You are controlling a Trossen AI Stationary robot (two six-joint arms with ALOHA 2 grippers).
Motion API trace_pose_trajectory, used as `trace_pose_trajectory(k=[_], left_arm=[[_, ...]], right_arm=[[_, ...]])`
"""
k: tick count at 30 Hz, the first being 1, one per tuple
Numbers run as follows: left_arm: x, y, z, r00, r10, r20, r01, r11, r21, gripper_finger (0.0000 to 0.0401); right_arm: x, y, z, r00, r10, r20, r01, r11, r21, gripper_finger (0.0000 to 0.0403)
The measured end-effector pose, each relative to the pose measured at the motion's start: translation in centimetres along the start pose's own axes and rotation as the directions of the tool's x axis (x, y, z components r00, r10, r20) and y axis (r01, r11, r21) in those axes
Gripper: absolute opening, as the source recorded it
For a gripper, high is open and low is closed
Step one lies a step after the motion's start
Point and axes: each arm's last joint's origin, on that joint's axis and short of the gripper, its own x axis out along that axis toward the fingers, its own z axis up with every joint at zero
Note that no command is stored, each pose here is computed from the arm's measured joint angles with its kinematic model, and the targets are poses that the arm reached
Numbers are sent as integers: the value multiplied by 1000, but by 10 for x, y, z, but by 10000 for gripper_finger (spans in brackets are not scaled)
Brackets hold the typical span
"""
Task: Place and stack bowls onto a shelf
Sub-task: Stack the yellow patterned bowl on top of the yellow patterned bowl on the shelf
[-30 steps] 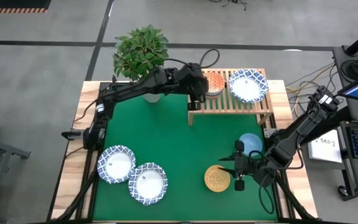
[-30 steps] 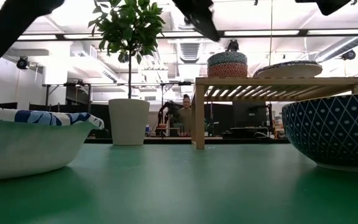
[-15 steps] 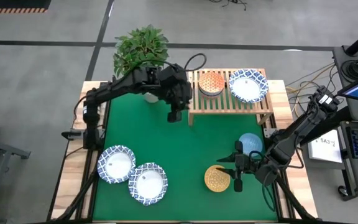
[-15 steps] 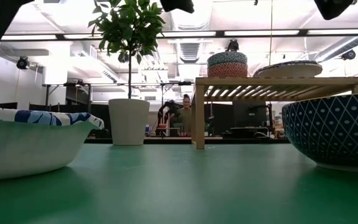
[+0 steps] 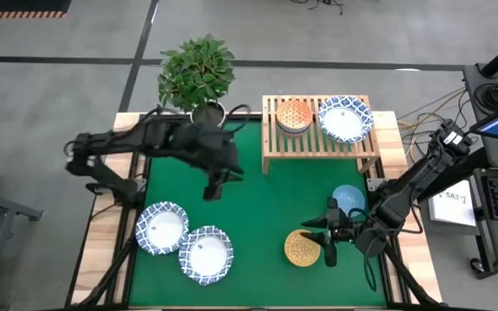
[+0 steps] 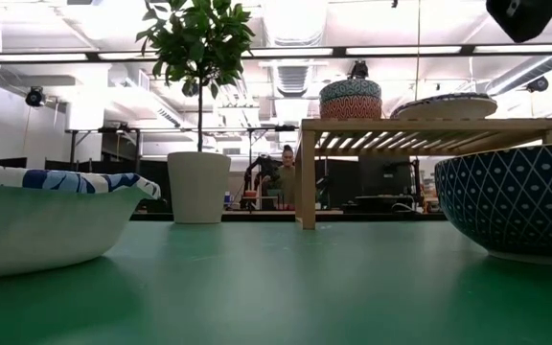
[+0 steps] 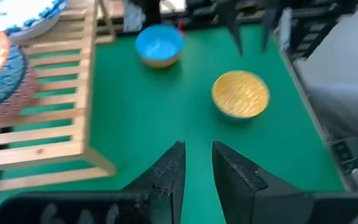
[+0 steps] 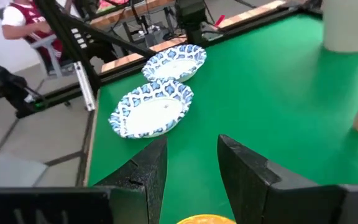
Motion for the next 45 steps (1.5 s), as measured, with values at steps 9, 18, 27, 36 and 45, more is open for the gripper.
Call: trace_pose_trajectory(k=[9, 18, 27, 36, 45], left_arm=[[-13, -30, -59, 979, 18, 204, -10, 999, -39, 61], [-9, -36, -116, 981, 1, 196, 33, 984, -173, 61], [15, -36, -149, 980, 3, 198, 43, 973, -228, 61], [15, -34, -146, 962, 75, 262, -28, 983, -180, 61], [7, -32, -137, 945, 124, 303, -85, 987, -137, 61]], right_arm=[[7, 0, 15, 991, 77, -107, -57, 983, 173, 130], [12, -17, 23, 930, 36, -366, 45, 977, 209, 130], [8, -28, 33, 856, -46, -516, 67, 997, 23, 130], [29, -34, 38, 838, -91, -538, 57, 995, -79, 156], [72, -23, 32, 645, -222, -732, 30, 964, -266, 187]])
